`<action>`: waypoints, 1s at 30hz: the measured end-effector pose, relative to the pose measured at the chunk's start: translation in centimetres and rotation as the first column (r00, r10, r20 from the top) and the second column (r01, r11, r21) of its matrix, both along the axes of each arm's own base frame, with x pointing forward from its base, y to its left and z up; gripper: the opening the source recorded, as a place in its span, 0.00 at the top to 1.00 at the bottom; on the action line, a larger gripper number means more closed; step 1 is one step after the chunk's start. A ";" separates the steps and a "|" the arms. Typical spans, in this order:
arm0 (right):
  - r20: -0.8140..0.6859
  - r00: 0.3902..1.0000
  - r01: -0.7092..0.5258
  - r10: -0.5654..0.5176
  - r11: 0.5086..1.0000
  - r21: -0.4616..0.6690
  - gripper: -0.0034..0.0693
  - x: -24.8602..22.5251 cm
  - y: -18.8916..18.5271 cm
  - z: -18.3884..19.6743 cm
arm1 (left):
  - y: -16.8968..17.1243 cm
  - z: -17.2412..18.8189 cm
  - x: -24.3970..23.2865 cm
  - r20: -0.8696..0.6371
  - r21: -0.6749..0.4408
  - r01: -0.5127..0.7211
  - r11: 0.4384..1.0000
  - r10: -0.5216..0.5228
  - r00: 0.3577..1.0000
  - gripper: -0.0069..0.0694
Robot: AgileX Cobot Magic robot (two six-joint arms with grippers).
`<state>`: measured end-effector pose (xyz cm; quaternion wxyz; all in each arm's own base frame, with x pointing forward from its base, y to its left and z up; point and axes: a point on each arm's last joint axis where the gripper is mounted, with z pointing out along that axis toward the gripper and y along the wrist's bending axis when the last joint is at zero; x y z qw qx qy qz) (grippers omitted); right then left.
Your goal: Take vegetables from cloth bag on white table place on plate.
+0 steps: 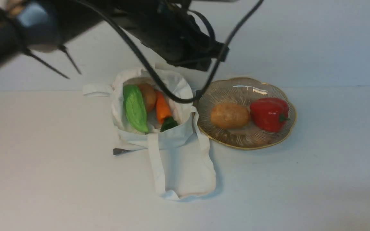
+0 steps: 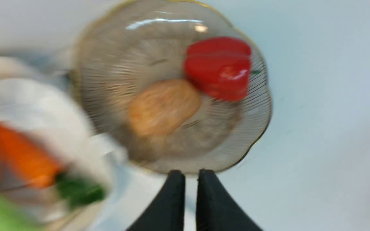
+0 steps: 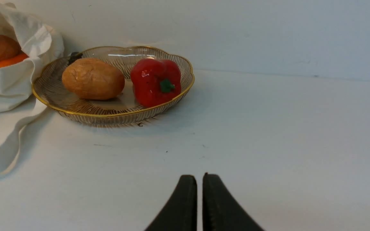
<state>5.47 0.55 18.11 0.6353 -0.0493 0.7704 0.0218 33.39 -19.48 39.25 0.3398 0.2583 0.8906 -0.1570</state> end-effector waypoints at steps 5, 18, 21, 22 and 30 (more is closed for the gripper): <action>0.000 1.000 0.000 0.000 1.000 0.000 0.92 0.0 0.0 0.0 | 5.0 5.6 -5.8 0.075 0.178 -0.051 0.983 0.038 0.996 0.92; 0.000 1.000 0.000 0.000 1.000 0.000 0.92 0.0 0.0 0.0 | 9.8 -1.2 -18.0 0.153 -0.079 -0.008 0.997 0.020 0.988 0.92; 0.000 1.000 0.000 0.000 1.000 0.000 0.92 0.0 0.0 0.0 | 10.4 -5.0 -19.1 0.180 -0.178 -0.046 0.983 0.079 0.980 0.92; 0.000 1.000 0.000 0.000 1.000 0.000 0.92 0.0 0.0 0.0 | 10.6 -6.2 -19.4 0.192 -0.207 -0.062 0.976 0.103 0.976 0.92; 0.000 1.000 0.000 0.000 1.000 0.000 0.92 0.0 0.0 0.0 | 12.5 -14.6 -21.0 0.220 -0.295 -0.182 0.938 0.252 0.942 0.92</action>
